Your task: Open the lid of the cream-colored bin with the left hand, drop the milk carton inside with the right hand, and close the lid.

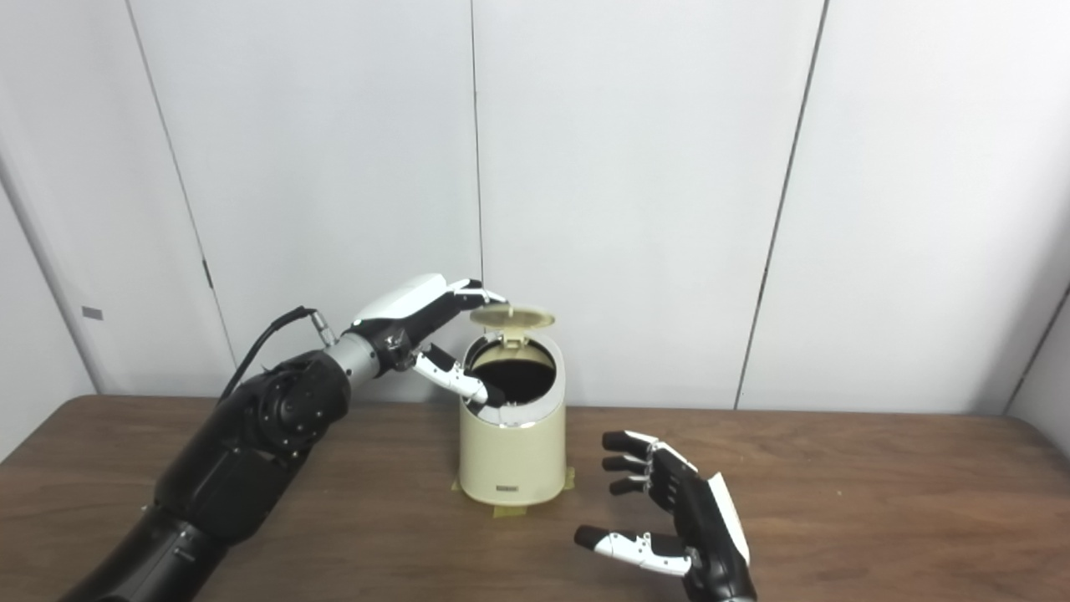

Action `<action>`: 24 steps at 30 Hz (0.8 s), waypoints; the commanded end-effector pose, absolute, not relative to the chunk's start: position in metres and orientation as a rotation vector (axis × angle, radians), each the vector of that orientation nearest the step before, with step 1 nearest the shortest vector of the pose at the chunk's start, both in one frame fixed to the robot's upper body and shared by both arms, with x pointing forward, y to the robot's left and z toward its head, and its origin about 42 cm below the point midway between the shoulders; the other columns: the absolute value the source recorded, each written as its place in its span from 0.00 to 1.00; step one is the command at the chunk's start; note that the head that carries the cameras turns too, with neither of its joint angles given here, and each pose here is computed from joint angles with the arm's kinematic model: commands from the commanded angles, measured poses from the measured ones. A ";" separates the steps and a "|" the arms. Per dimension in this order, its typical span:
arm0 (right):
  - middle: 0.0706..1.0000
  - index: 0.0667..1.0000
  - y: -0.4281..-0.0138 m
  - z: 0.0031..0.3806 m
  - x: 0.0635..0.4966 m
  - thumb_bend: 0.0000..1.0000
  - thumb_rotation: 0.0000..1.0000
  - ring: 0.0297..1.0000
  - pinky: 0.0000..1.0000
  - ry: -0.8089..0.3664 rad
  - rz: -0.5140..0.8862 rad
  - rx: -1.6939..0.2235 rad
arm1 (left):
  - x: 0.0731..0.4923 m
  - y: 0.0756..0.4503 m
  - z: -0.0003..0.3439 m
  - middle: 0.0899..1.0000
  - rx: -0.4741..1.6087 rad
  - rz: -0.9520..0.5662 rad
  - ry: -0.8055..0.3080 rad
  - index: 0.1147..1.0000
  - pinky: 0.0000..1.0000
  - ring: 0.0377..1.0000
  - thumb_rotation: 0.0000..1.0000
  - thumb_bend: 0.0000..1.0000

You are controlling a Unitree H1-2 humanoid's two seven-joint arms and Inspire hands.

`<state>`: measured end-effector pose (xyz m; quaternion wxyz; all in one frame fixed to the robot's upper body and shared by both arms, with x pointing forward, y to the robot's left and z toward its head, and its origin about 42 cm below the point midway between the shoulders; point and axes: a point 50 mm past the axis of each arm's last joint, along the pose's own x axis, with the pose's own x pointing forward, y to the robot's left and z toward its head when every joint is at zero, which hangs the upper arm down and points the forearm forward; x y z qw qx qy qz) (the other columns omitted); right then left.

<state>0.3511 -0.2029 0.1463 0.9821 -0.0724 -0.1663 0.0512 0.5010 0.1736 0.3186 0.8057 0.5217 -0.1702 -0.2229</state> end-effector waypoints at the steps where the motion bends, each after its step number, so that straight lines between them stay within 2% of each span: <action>1: 0.73 0.66 -0.196 0.165 0.360 0.78 0.20 0.69 0.59 -0.408 0.117 -0.133 | 0.503 0.172 0.359 0.82 1.166 -0.455 -0.478 0.77 1.00 1.00 0.32 0.97; 9: 0.73 0.67 -0.190 0.161 0.360 0.80 0.25 0.66 0.55 -0.377 0.133 -0.145 | 0.498 0.177 0.357 0.81 1.230 -0.480 -0.519 0.77 1.00 1.00 0.32 0.97; 19: 0.72 0.67 -0.188 0.162 0.361 0.79 0.23 0.67 0.55 -0.371 0.134 -0.146 | 0.482 0.179 0.353 0.80 1.327 -0.529 -0.641 0.76 1.00 1.00 0.32 0.95; 24: 0.73 0.68 -0.187 0.164 0.361 0.79 0.23 0.67 0.55 -0.370 0.134 -0.149 | 0.476 0.177 0.348 0.80 1.352 -0.543 -0.663 0.76 1.00 1.00 0.32 0.95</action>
